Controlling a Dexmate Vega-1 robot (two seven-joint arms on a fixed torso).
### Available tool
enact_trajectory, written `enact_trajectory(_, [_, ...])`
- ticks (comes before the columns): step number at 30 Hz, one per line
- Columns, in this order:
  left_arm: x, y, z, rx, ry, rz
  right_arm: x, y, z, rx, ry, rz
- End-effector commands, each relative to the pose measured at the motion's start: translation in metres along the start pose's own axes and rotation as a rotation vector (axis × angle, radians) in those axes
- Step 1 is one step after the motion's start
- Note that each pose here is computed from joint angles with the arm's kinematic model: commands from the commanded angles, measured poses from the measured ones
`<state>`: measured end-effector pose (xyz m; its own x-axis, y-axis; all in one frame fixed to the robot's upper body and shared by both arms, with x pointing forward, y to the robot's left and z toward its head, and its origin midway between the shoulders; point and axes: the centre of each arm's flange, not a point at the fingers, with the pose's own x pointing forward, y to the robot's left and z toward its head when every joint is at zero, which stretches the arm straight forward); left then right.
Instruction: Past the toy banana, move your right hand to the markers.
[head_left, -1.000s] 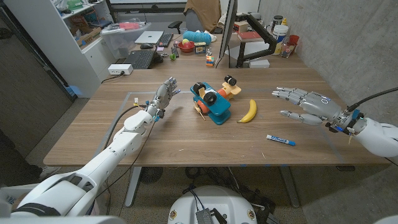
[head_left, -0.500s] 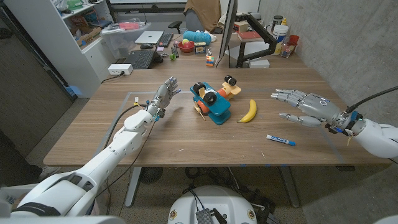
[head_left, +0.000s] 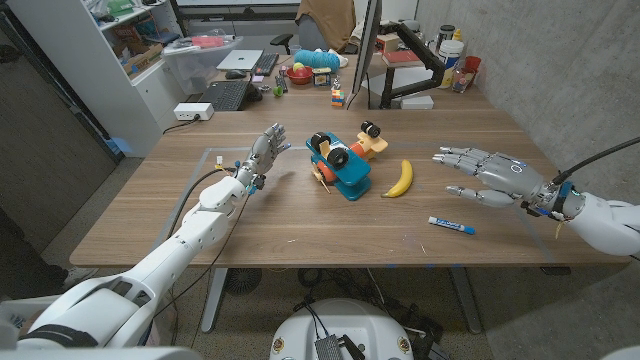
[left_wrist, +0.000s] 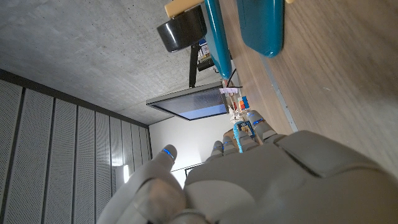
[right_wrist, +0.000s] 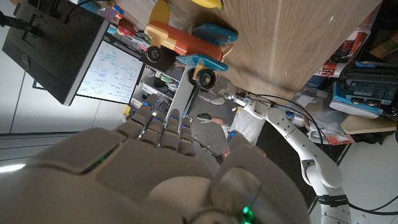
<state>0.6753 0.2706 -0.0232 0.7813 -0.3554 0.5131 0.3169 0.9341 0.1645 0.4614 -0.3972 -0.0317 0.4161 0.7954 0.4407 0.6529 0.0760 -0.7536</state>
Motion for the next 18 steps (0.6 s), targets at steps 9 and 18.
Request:
enact_trajectory(9, [0.0005,0.0023,0.0009,0.0,-0.008,-0.006,0.0069,0.0107,0.0058,-0.024,-0.022,0.038])
enact_trajectory(18, [0.0015,0.0024,0.0013,0.001,-0.007,-0.006,0.0084,0.0152,0.0058,-0.031,-0.02,0.052])
